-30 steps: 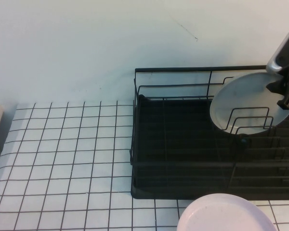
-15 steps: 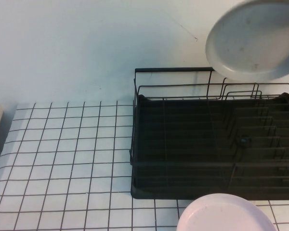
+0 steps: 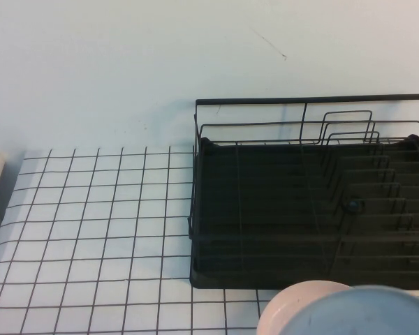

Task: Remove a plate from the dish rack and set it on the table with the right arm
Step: Place the plate from the table

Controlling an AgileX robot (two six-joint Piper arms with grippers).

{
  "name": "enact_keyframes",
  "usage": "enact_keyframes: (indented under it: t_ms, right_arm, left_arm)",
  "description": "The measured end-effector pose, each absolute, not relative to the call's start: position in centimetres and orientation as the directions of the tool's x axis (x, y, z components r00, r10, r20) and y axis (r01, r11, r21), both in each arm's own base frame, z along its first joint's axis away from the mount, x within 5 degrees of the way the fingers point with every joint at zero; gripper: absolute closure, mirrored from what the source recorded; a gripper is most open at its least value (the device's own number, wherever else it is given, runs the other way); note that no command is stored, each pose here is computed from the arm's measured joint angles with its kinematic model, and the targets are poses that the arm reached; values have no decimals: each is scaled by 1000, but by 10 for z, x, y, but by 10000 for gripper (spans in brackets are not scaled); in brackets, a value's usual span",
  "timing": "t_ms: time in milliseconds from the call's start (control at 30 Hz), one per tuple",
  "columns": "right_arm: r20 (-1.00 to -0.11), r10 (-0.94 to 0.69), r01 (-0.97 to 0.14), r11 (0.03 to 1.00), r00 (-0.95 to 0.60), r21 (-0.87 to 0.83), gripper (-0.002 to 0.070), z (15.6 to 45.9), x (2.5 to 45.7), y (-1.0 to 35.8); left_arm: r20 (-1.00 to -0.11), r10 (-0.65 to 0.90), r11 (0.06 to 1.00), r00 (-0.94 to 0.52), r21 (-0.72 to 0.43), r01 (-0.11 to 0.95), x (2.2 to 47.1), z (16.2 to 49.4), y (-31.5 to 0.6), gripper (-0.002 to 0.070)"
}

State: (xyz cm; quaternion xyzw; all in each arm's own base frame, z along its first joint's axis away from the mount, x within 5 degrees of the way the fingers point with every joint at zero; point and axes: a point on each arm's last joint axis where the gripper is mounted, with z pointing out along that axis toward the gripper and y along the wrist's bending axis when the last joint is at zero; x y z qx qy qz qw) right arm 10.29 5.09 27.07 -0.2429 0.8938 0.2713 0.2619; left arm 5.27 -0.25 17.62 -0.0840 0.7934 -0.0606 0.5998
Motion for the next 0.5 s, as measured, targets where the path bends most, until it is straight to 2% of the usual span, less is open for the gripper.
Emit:
enact_keyframes:
  t_ms: [133,333,500]
  right_arm:
    - [-577,-294,-561,745,-762,361,626,247,98,50]
    - [-653,-271,-559,780,-707,281,626,246,112,47]
    - [-650,-259,-550,782,-715,294,626,240,127,46]
  left_arm:
    - [-942,-206,979,-266,-197,-60,53,176,-2,678]
    - [-942,-206,979,-266,-197,-60,53,176,-2,678]
    - [-942,-206,979,-266,-197,-60,53,176,-2,678]
